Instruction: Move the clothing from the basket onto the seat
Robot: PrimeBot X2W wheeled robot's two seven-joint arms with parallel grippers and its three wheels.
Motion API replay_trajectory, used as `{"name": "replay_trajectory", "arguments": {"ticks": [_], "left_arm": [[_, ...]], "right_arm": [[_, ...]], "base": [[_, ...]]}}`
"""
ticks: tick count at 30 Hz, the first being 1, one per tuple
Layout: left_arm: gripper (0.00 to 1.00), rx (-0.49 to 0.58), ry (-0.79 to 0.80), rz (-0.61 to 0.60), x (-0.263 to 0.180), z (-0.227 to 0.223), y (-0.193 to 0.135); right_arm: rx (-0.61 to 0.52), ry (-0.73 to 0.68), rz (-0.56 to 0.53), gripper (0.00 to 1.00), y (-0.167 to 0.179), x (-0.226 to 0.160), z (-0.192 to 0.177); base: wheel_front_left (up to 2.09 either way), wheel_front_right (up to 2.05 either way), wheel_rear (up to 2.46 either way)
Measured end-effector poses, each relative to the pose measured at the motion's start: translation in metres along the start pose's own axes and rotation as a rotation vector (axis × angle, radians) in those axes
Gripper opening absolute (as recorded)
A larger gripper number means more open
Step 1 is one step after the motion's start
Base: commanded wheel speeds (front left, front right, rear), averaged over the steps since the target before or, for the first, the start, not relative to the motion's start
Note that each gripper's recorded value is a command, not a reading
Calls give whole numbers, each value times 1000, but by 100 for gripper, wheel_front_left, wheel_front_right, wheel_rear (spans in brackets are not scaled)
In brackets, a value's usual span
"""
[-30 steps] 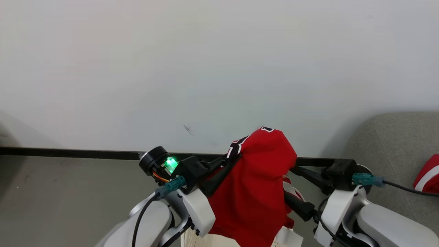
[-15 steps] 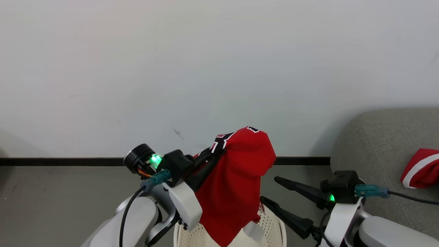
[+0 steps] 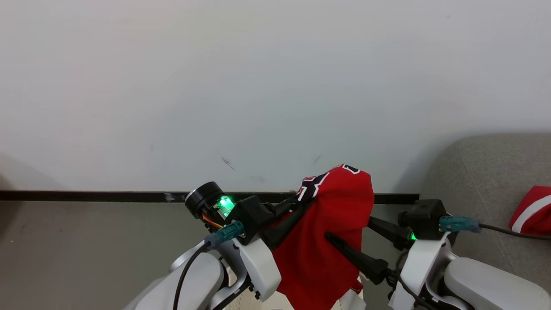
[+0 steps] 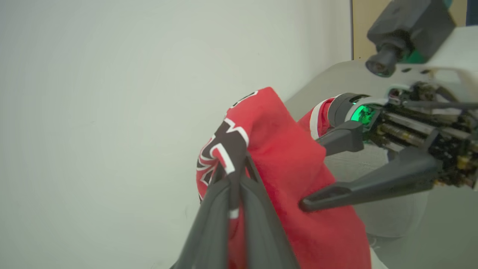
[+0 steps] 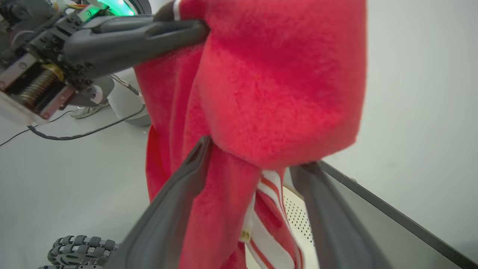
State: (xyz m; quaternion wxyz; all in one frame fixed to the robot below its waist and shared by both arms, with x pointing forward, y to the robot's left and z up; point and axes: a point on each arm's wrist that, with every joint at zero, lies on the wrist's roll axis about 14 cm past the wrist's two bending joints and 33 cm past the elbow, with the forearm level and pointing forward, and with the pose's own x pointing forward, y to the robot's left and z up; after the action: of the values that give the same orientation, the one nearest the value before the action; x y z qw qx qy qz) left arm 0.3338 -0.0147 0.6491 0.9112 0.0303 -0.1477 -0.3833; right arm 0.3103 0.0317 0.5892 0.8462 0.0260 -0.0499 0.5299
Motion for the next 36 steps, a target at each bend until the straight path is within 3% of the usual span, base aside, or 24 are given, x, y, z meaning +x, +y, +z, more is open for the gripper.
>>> {"name": "replay_trajectory", "arguments": {"ticks": [5,6,7,9,11,18,27,31,33,36], "left_arm": [[0,5,4,-9,-1,1,-4],[0,5,5,-7,-1,1,-3],[0,-1,6,-5,-2,1,-3],[0,-8,6,-3,-2,1,-2],[0,-23,9,3,-3,0,-1],[0,-55,28,28,-5,-7,7],[0,-137,69,76,-8,-29,17],[51,-177,56,69,-2,-30,12],[100,-190,48,61,1,-30,9],[100,-203,43,72,3,-33,11]], "right_arm": [[19,11,61,100,17,15,-5],[20,15,71,77,20,17,-7],[20,19,79,48,22,19,-8],[17,23,87,30,23,21,-9],[11,31,102,0,26,24,-11],[8,35,120,0,32,26,-13],[-29,3,2,0,-7,12,2],[-39,-30,-57,0,-25,5,14],[-41,-42,-78,0,-30,1,18],[-48,-57,-126,0,-44,-7,23]], "base": [[0,0,0],[0,0,0],[0,0,0],[0,0,0],[0,0,0],[0,0,0],[0,0,0],[0,0,0],[0,0,0],[0,0,0]]}}
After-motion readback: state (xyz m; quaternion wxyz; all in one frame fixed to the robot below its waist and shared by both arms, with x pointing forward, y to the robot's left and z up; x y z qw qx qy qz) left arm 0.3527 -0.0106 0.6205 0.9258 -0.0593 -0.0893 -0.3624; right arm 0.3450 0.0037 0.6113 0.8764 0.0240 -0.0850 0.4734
